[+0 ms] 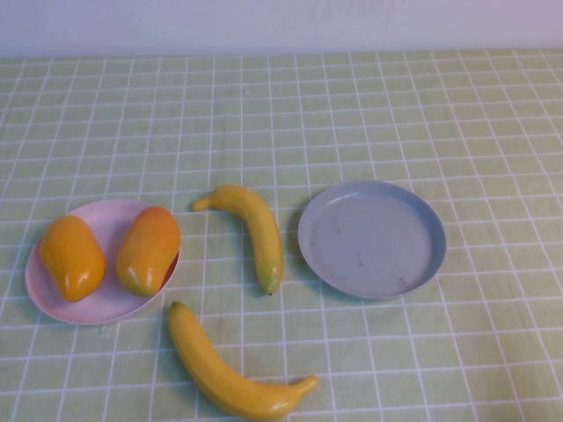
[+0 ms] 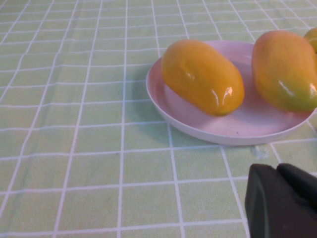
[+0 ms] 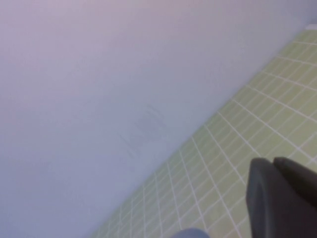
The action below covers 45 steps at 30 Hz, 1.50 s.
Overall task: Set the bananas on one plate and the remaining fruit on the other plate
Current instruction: Put another type of fruit in the right plate
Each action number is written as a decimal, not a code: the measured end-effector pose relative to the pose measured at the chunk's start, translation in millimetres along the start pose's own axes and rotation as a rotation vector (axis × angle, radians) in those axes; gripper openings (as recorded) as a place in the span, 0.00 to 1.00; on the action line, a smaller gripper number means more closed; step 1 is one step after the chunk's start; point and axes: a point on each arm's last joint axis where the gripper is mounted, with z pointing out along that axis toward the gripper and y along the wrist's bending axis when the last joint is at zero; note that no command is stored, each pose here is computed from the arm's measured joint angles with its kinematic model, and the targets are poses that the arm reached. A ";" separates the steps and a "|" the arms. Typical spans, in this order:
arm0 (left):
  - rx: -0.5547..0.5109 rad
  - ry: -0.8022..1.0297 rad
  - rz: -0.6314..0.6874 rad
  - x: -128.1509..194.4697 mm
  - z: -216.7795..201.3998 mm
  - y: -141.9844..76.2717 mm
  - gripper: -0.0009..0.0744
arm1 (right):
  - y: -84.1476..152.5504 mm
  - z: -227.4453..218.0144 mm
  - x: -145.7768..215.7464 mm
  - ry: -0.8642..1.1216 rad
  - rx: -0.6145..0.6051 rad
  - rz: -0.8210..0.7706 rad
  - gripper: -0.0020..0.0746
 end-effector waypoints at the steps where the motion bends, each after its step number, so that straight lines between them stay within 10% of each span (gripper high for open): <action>1: 0.000 0.000 0.000 0.0 0.0 0.0 0.01 | 0.0 0.0 0.0 0.000 0.000 0.015 0.00; 12: -0.001 0.000 0.003 0.0 0.0 0.1 0.01 | 22.8 1.0 11.9 0.337 -0.032 0.008 0.00; 29: -0.001 0.000 0.005 0.0 0.0 0.1 0.01 | 80.9 94.3 -18.9 1.147 0.079 -0.547 0.00; 38: -0.001 0.000 0.005 0.0 0.0 0.1 0.01 | 150.3 141.8 58.4 1.455 -0.170 -0.828 0.08; 45: -0.001 0.000 0.007 0.0 0.0 0.1 0.01 | 201.7 166.7 148.6 1.596 -0.248 -1.012 0.40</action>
